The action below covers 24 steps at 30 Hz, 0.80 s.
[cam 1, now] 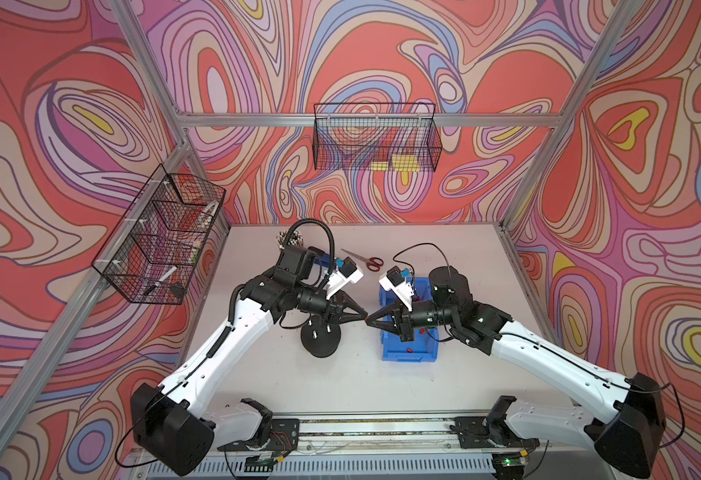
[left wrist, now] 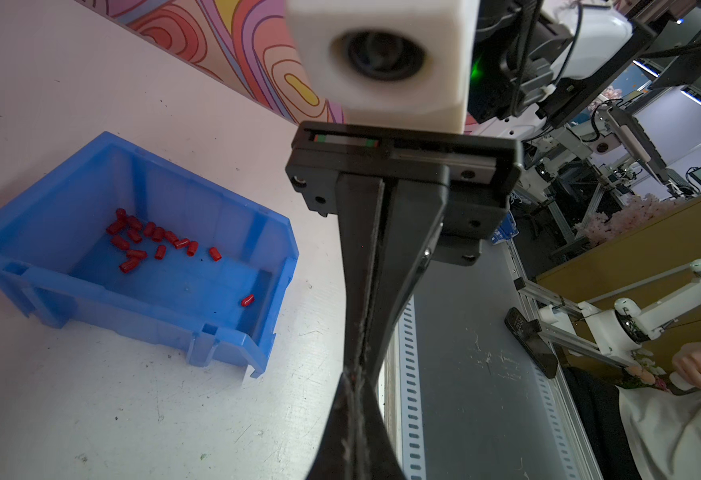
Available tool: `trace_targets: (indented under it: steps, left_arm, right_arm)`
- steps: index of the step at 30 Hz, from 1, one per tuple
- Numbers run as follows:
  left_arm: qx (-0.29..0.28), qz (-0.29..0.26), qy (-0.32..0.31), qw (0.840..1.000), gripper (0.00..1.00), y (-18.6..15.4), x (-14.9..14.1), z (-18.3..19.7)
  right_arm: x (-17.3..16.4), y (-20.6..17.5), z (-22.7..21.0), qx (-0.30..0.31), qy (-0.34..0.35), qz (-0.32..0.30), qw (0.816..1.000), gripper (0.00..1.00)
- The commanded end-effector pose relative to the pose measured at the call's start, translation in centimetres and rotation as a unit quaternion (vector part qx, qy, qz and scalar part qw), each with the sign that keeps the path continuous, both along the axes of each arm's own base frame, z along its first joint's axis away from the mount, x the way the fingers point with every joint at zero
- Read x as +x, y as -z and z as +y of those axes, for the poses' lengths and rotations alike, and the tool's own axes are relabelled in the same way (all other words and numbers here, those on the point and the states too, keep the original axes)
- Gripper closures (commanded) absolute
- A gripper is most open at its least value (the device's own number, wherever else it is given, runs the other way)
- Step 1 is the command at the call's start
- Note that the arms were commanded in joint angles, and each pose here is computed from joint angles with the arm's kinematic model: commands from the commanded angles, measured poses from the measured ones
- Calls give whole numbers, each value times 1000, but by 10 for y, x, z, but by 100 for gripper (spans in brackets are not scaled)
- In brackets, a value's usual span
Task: Cover the protruding screws with screw protection sleeves
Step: Pick up the screw protection sleeve from the storage box.
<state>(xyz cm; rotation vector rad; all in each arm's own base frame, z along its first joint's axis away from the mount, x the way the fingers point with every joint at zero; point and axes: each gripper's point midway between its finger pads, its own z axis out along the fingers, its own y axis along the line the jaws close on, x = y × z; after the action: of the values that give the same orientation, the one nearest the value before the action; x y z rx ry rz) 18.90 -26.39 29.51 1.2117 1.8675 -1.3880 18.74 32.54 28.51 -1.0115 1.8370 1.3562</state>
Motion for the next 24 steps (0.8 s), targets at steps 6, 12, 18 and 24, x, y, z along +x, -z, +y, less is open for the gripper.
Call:
trace_targets:
  steps: [6, 12, 18, 24]
  left_arm:
    - [-29, -1, 38, 999, 50, -17, -8, -5]
    - [-22, 21, 50, 998, 64, -15, -9, -6]
    - [-24, 17, 49, 998, 70, -16, -9, -6]
    - [-27, 20, 51, 998, 83, -17, -9, -7]
  right_arm:
    - [1, -21, 1, 23, 3, -25, 999, 100]
    - [1, -21, -2, 23, 9, -27, 999, 100]
    - [0, -20, -4, 22, 12, -28, 999, 100]
    - [0, -20, -4, 22, 14, -29, 999, 100]
